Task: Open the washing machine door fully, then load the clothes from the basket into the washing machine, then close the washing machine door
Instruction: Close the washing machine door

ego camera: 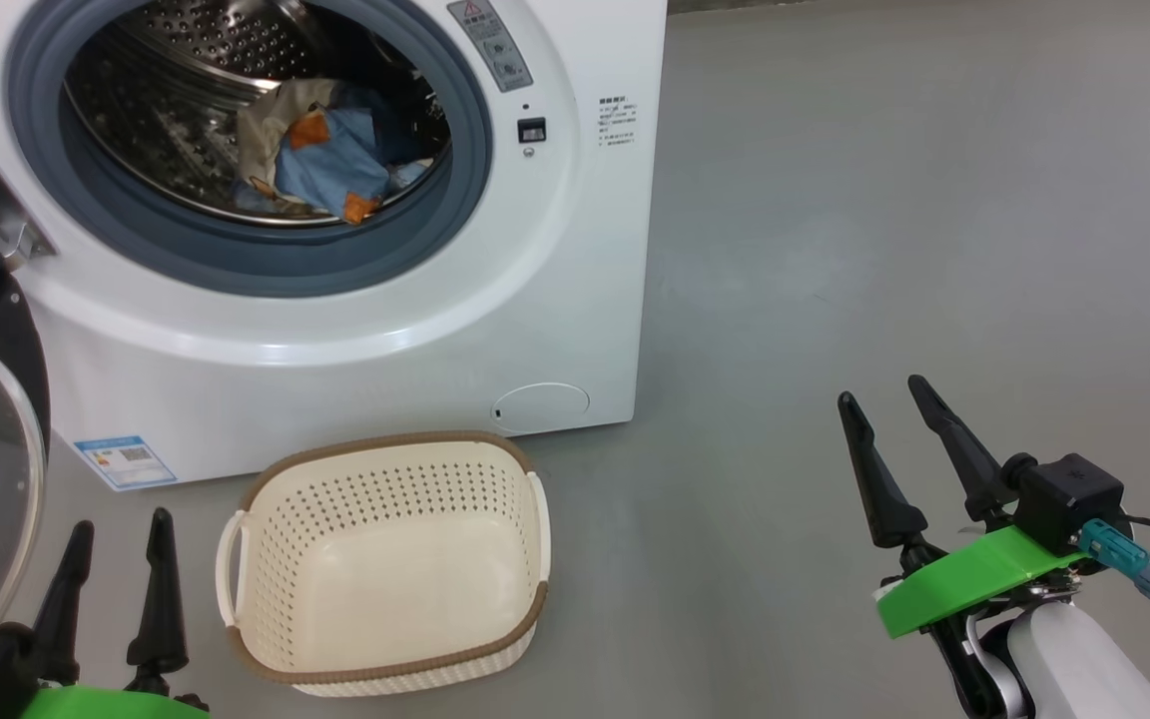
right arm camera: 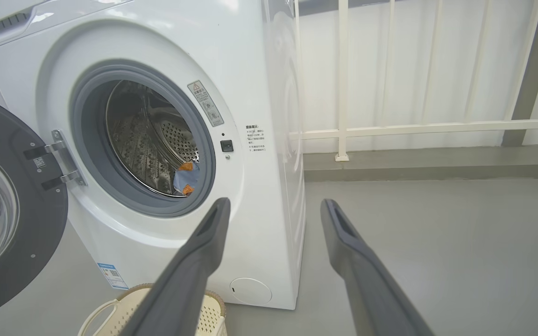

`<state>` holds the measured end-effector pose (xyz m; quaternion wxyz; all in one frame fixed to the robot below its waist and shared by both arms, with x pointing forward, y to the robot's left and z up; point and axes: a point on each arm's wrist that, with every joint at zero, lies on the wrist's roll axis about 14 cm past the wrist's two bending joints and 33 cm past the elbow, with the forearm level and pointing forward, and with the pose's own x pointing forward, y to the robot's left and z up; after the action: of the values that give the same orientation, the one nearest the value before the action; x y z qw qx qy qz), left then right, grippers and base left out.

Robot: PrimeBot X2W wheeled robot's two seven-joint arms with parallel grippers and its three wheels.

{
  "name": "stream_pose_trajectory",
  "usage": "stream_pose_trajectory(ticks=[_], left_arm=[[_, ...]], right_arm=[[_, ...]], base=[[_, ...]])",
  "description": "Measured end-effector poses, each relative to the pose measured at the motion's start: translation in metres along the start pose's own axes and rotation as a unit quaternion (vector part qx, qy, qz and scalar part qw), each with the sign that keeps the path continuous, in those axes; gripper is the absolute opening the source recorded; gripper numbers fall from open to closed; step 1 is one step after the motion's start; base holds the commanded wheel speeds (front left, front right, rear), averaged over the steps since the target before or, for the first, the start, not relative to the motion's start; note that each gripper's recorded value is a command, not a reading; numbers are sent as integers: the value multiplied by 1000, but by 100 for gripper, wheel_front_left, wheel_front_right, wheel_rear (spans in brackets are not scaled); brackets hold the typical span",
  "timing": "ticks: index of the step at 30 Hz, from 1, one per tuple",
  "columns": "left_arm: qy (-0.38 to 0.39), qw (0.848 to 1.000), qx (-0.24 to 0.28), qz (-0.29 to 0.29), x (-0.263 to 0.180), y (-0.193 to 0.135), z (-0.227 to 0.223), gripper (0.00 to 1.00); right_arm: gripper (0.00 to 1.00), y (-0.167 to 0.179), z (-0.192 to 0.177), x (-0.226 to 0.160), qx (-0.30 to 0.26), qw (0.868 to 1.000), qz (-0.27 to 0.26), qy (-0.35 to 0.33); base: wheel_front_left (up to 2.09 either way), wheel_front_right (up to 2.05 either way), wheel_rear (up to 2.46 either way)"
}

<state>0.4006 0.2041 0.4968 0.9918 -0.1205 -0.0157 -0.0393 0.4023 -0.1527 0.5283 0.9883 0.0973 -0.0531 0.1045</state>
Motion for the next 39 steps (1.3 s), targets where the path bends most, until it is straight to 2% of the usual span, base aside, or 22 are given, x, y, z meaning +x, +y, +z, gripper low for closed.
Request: stream_pose_trajectory(ticks=[39], left_arm=[[-3, 1000, 2, 10, -6, 6, 3, 100]], right_arm=[[100, 7, -1, 3, 3, 1000, 10, 1]], base=[[-2, 2, 0]])
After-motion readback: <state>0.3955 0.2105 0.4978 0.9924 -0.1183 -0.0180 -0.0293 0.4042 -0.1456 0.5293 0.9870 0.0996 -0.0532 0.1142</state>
